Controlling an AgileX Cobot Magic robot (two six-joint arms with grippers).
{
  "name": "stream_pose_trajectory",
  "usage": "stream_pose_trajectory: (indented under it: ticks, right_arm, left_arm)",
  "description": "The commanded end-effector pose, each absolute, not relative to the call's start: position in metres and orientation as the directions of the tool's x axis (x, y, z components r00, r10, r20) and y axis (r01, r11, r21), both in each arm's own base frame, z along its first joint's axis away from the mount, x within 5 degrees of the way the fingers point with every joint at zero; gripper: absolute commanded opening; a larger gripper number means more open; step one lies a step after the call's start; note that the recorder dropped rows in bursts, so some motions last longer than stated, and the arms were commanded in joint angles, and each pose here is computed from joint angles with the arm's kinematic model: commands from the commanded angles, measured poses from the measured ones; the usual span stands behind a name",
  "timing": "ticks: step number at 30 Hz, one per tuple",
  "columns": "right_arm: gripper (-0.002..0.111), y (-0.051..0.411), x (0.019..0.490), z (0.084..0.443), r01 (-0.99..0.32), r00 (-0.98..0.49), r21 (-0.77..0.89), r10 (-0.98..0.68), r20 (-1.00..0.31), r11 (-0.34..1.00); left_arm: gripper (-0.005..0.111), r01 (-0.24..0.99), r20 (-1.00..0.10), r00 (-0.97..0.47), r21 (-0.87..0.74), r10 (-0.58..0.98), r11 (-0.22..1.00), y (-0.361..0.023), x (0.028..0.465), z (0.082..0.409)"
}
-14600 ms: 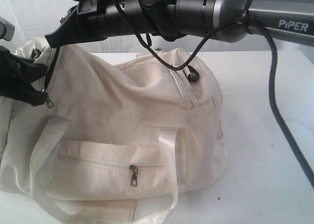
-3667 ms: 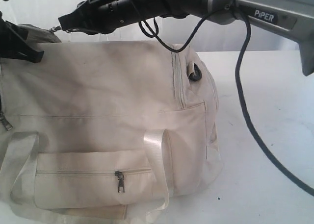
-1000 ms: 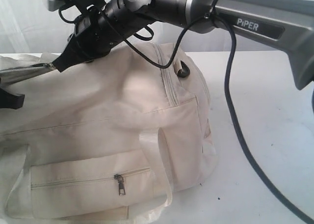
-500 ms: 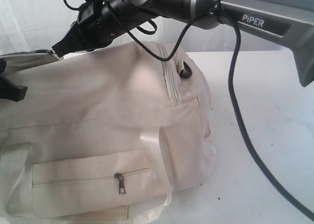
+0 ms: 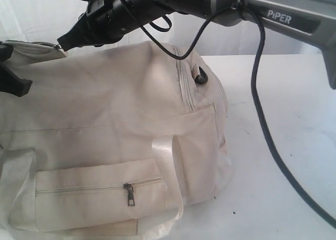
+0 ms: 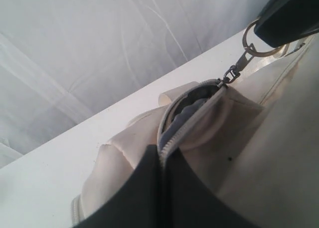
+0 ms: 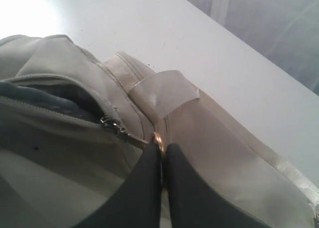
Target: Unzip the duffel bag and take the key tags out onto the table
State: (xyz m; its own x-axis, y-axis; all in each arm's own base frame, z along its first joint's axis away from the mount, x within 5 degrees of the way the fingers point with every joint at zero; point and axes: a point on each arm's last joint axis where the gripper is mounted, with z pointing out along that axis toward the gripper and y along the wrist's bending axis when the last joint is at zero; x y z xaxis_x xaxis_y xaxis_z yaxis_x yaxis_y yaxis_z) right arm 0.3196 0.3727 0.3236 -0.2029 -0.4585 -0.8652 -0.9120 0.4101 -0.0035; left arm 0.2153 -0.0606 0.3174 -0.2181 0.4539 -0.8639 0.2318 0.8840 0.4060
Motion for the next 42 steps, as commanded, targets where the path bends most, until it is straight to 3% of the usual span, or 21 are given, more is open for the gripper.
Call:
stream_pose_trajectory:
  ticks: [1,5,11,13,17,26,34,42]
  right_arm:
    - [0.0,0.358,0.331,0.34,-0.885,-0.151,-0.071,-0.428,-0.891,0.46]
    - [0.0,0.358,0.331,0.34,-0.885,-0.15,-0.072,-0.43,-0.89,0.46]
    - [0.0,0.358,0.331,0.339,-0.886,-0.152,-0.071,-0.432,-0.889,0.458]
    - [0.0,0.358,0.331,0.339,-0.889,-0.155,-0.069,-0.438,-0.886,0.454]
    - [0.0,0.358,0.328,0.336,-0.898,-0.167,-0.058,-0.46,-0.872,0.437]
    - [0.0,0.356,0.321,0.329,-0.933,-0.155,-0.063,-0.554,-0.818,0.355]
    - [0.0,0.353,0.311,0.321,-0.97,-0.124,-0.049,-0.652,-0.748,0.24]
    - [0.0,0.348,0.304,0.334,-0.974,-0.088,-0.072,-0.653,-0.752,0.214]
  left_arm:
    - [0.0,0.178,-0.862,-0.205,0.433,0.464,0.884,-0.054,0.214,0.327]
    - [0.009,0.178,-0.862,-0.204,0.433,0.464,0.884,-0.054,0.214,0.327]
    - [0.06,0.161,-0.854,-0.206,0.452,0.478,0.877,-0.052,0.215,0.329]
    - [0.068,0.121,-0.842,-0.195,0.489,0.503,0.864,-0.049,0.216,0.337]
    - [0.069,0.021,-0.832,-0.151,0.537,0.533,0.844,-0.043,0.219,0.364]
    - [0.068,-0.047,-0.827,-0.046,0.563,0.561,0.825,-0.043,0.22,0.403]
    - [0.068,-0.02,-0.801,-0.182,0.583,0.571,0.812,-0.05,0.25,0.372]
    - [0.052,-0.013,-0.751,-0.348,0.603,0.562,0.797,-0.053,0.278,0.334]
